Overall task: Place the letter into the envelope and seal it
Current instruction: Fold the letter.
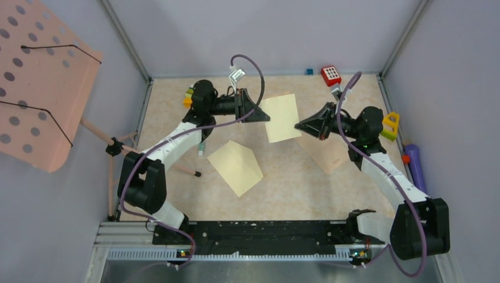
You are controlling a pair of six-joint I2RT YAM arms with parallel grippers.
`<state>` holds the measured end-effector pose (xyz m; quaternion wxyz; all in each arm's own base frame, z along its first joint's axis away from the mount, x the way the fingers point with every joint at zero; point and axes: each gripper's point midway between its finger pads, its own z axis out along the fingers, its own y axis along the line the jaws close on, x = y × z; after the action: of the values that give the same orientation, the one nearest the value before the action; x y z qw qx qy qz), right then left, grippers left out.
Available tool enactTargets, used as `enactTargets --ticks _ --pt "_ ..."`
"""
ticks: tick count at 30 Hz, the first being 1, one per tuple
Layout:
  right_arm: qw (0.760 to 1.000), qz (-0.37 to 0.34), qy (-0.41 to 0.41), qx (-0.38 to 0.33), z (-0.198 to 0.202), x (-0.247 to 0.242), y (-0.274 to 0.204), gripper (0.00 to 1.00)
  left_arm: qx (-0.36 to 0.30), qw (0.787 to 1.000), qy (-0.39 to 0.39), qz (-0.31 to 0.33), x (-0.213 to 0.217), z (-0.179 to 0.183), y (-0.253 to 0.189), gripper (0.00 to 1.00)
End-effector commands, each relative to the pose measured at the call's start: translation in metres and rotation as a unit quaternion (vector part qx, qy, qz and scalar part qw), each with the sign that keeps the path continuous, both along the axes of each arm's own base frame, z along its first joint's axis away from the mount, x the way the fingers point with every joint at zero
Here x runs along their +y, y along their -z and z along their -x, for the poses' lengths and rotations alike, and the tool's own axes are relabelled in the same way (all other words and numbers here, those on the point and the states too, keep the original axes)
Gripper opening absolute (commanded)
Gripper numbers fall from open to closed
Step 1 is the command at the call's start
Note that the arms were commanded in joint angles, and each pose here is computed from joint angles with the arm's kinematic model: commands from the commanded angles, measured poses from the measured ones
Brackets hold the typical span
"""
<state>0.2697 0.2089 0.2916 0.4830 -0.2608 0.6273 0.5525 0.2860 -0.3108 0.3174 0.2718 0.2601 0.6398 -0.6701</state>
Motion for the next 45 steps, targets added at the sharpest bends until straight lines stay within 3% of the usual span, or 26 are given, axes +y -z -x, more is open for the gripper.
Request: enactTargets --ticks 1,3,4,5,7,10,14,29,41,45 --pt "0.999 -0.001 0.006 -0.054 0.002 -0.004 -0.023 0.0 -0.04 0.999 -0.028 0.004 0.007 -0.001 -0.015 0.21" --pt "0.999 -0.003 0.003 -0.054 0.003 -0.003 -0.025 0.02 -0.04 0.999 -0.03 0.002 0.007 -0.002 -0.013 0.17" --pt "0.999 -0.003 0.0 -0.054 0.003 -0.003 -0.026 0.21 -0.039 0.999 -0.031 0.0 0.007 -0.002 -0.012 0.15" --pt "0.998 -0.002 -0.006 -0.055 0.005 -0.002 -0.027 0.32 -0.039 0.999 -0.032 0.0 0.007 -0.003 -0.012 0.12" --pt "0.998 -0.001 -0.016 -0.058 0.007 -0.002 -0.03 0.45 -0.04 0.999 -0.032 -0.001 0.007 -0.003 -0.012 0.08" --pt "0.998 -0.001 -0.021 -0.058 0.008 -0.001 -0.032 0.74 -0.043 0.999 -0.033 -0.002 0.008 -0.003 -0.011 0.02" --pt "0.998 0.009 -0.015 -0.053 0.003 -0.002 -0.037 0.94 -0.058 0.998 -0.018 -0.006 0.008 0.003 -0.011 0.02" --pt "0.998 0.003 -0.027 -0.054 -0.003 -0.001 -0.027 0.99 -0.082 0.996 0.034 -0.007 0.007 0.027 -0.009 0.16" --pt "0.996 -0.003 -0.086 -0.038 0.012 0.02 -0.015 0.98 -0.08 0.996 0.04 -0.013 0.002 0.027 -0.004 0.15" --pt "0.995 -0.003 -0.099 -0.033 0.016 0.024 -0.014 0.91 -0.08 0.996 0.04 -0.014 0.001 0.027 -0.003 0.15"
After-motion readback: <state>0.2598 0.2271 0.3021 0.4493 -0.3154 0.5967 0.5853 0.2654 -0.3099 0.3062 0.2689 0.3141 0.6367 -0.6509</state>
